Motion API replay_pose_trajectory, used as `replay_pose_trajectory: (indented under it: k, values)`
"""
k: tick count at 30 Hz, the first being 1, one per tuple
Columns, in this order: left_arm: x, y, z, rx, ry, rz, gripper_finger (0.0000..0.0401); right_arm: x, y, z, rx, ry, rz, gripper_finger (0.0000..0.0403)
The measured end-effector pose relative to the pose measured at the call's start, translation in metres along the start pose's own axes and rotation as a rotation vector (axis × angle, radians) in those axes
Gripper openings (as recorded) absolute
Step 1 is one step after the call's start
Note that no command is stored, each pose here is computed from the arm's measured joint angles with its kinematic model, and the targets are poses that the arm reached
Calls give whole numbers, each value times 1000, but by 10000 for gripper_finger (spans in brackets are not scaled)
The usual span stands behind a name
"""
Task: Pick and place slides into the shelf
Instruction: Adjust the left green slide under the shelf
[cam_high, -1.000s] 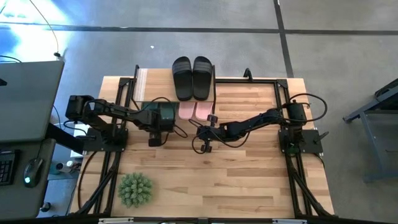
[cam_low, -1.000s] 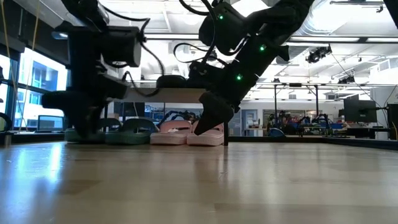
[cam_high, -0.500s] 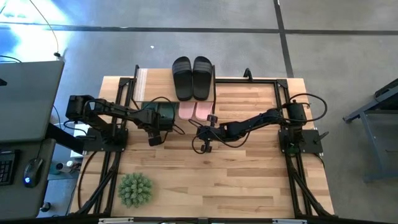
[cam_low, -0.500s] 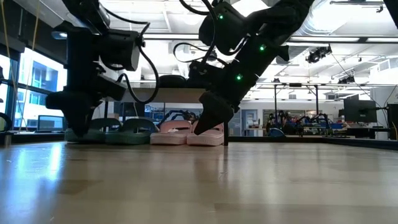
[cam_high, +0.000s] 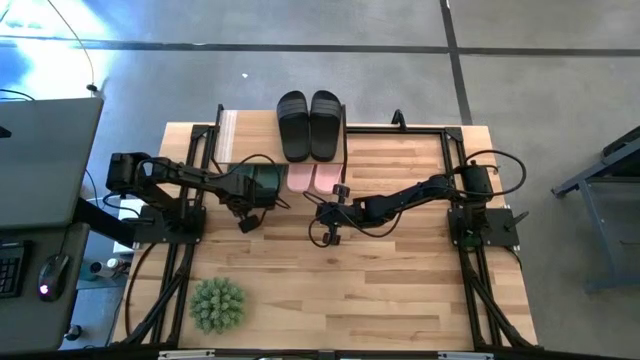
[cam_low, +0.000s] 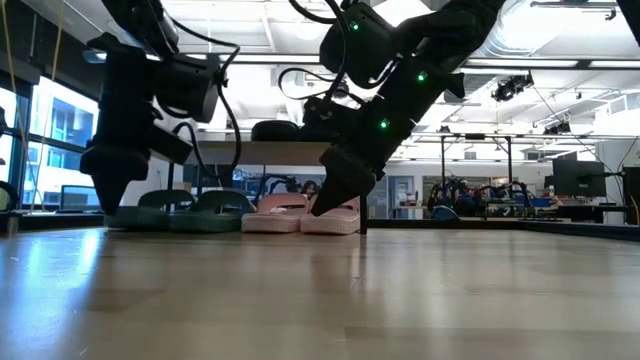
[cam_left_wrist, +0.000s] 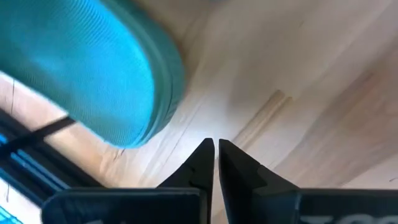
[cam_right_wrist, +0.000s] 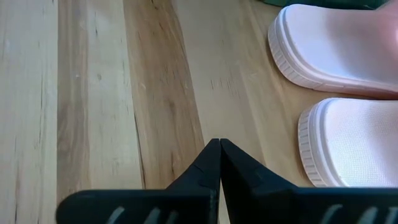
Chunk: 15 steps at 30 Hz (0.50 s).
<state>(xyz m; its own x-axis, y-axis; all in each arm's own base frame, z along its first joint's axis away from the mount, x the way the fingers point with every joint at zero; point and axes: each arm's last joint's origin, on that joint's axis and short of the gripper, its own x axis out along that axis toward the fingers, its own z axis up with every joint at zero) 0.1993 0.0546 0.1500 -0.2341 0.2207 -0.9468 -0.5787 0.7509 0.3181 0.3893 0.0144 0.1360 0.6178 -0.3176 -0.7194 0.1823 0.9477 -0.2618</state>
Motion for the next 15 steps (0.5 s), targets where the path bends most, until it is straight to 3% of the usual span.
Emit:
replay_pose_trajectory:
  k: [15]
  values:
    - [17,12,4,-55,55,54,1,0,0,0,-1,0,-2,0]
